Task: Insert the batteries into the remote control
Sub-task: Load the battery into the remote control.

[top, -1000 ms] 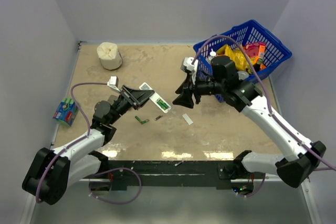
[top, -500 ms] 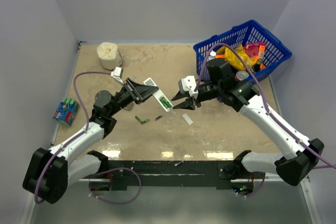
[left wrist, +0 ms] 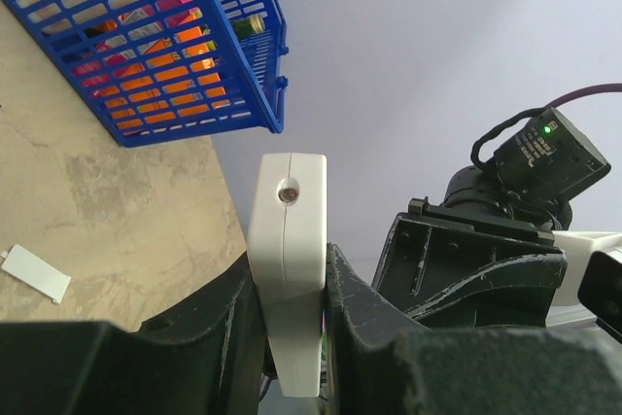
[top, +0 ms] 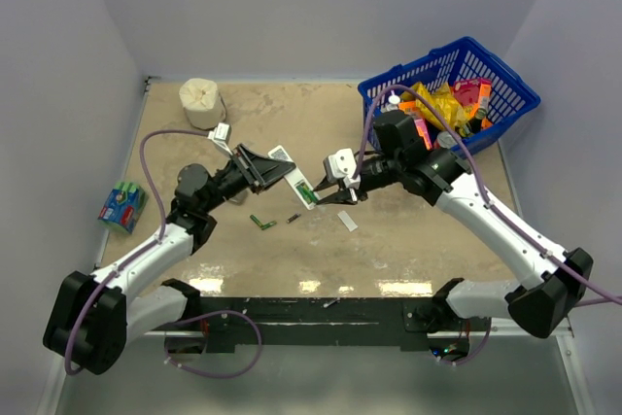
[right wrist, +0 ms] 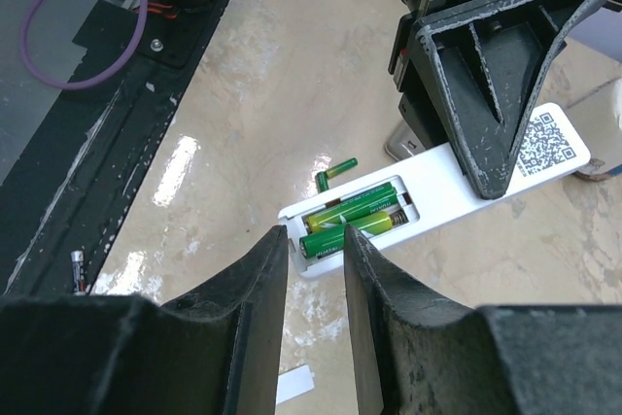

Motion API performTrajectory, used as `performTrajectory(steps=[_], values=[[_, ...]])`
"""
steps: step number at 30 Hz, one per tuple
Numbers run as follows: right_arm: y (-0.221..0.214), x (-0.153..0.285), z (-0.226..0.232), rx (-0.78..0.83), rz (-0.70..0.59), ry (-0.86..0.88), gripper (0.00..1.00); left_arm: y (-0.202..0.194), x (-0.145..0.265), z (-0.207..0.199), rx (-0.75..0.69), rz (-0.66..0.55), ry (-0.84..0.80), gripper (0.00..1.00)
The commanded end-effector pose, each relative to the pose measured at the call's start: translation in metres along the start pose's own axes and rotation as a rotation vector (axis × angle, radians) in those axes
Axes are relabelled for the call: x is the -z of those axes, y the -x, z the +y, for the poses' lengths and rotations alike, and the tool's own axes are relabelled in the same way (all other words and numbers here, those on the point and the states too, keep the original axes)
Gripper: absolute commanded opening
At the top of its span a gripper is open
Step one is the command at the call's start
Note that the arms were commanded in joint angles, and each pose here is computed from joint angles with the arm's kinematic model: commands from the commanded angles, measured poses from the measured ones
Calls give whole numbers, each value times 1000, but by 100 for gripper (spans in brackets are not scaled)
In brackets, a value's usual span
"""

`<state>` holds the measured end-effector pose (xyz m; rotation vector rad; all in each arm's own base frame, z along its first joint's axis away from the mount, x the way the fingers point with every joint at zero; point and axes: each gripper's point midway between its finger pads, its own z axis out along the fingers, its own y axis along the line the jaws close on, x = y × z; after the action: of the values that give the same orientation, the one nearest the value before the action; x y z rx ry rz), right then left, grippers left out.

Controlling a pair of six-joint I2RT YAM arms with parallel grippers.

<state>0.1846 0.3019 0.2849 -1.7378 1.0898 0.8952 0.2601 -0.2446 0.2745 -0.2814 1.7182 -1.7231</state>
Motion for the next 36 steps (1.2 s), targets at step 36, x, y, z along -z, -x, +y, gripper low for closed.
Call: performTrajectory(steps=[36], values=[[-34,-23,-12,13,102,-42,15,4,-1,-50,1,29,-199,0]])
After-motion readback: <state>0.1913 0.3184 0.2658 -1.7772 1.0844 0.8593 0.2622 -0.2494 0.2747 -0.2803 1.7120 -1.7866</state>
